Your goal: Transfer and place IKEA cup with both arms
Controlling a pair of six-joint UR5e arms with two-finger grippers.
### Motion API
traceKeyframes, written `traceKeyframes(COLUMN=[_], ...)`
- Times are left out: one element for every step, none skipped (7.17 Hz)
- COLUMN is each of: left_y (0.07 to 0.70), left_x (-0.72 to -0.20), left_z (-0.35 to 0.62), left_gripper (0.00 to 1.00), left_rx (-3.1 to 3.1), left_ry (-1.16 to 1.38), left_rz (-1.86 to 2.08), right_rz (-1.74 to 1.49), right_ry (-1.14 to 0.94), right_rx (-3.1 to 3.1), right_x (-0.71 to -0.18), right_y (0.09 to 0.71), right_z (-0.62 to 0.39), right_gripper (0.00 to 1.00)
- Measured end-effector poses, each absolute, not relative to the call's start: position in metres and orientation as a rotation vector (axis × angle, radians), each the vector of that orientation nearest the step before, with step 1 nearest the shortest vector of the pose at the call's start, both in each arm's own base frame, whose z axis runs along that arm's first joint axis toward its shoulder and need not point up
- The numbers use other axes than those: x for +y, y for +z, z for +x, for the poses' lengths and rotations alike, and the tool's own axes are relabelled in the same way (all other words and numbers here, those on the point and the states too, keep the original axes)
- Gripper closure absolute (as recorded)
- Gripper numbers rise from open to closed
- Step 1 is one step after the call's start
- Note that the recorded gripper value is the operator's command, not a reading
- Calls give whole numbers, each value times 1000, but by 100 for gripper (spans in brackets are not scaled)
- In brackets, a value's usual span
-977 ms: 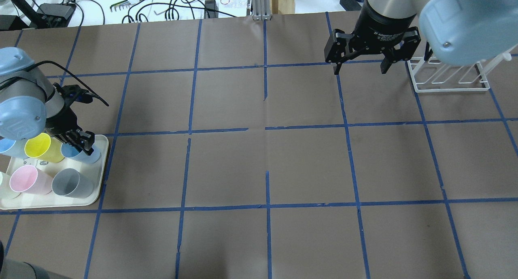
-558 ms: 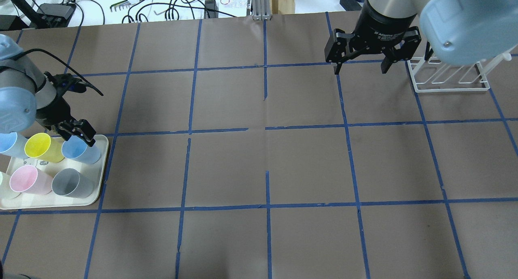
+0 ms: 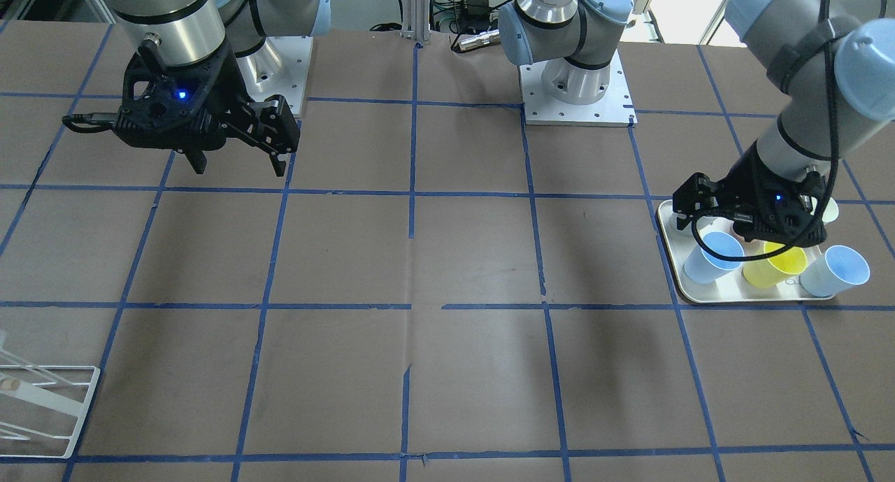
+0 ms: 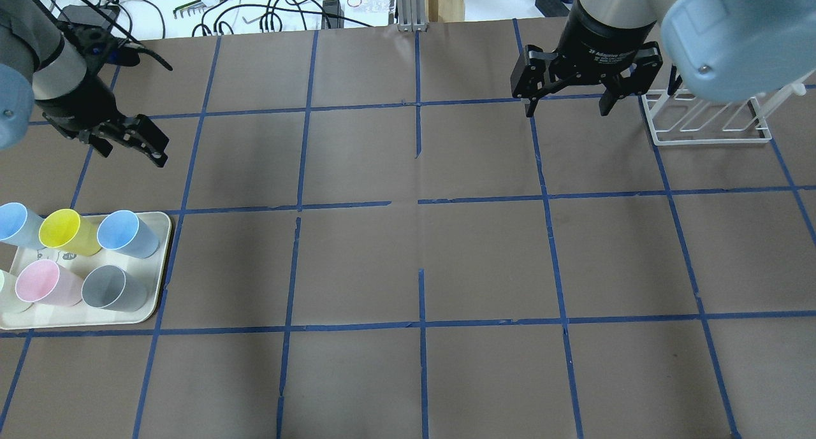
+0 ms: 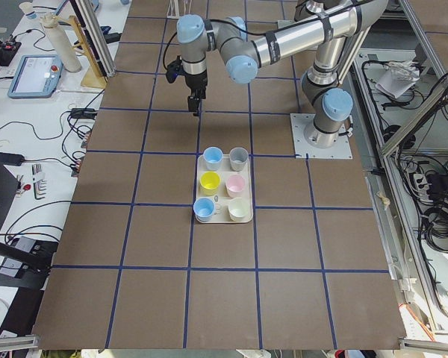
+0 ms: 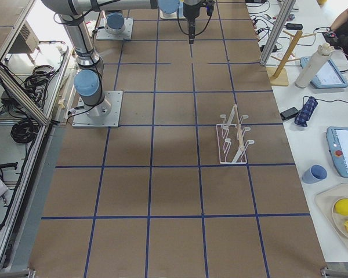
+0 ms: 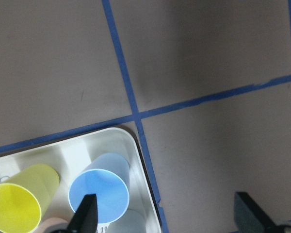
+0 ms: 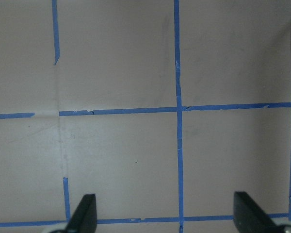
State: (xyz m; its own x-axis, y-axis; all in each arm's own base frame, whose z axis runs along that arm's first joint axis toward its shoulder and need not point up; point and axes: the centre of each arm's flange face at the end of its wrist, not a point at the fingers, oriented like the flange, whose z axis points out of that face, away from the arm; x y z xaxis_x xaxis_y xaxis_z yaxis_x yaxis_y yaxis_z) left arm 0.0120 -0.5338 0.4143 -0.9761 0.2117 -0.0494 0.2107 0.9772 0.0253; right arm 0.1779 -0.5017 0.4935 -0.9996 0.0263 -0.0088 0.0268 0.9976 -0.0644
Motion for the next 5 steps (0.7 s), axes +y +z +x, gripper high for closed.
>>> traceKeyframes(left_y=[438, 456, 469, 475, 478], left_x=[-520, -503, -488, -476, -467], left_z=[-29, -64, -90, -107, -116], left_gripper=[0, 0, 0, 0, 0], left_rx=[3071, 3074, 3091, 3116, 3133], left_ry=[-10, -45, -68, -79, -76], left_rz=[289, 236, 188, 153, 138], right_rz=[41, 41, 41, 41, 41], right_ry=[-101, -102, -102, -101, -101], right_rx=[3131, 3131, 3130, 3129, 3129], right_x=[-502, -502, -501, -502, -502], right_y=[494, 494, 494, 494, 494], right_z=[178, 178, 178, 178, 178], right_gripper=[0, 0, 0, 0, 0])
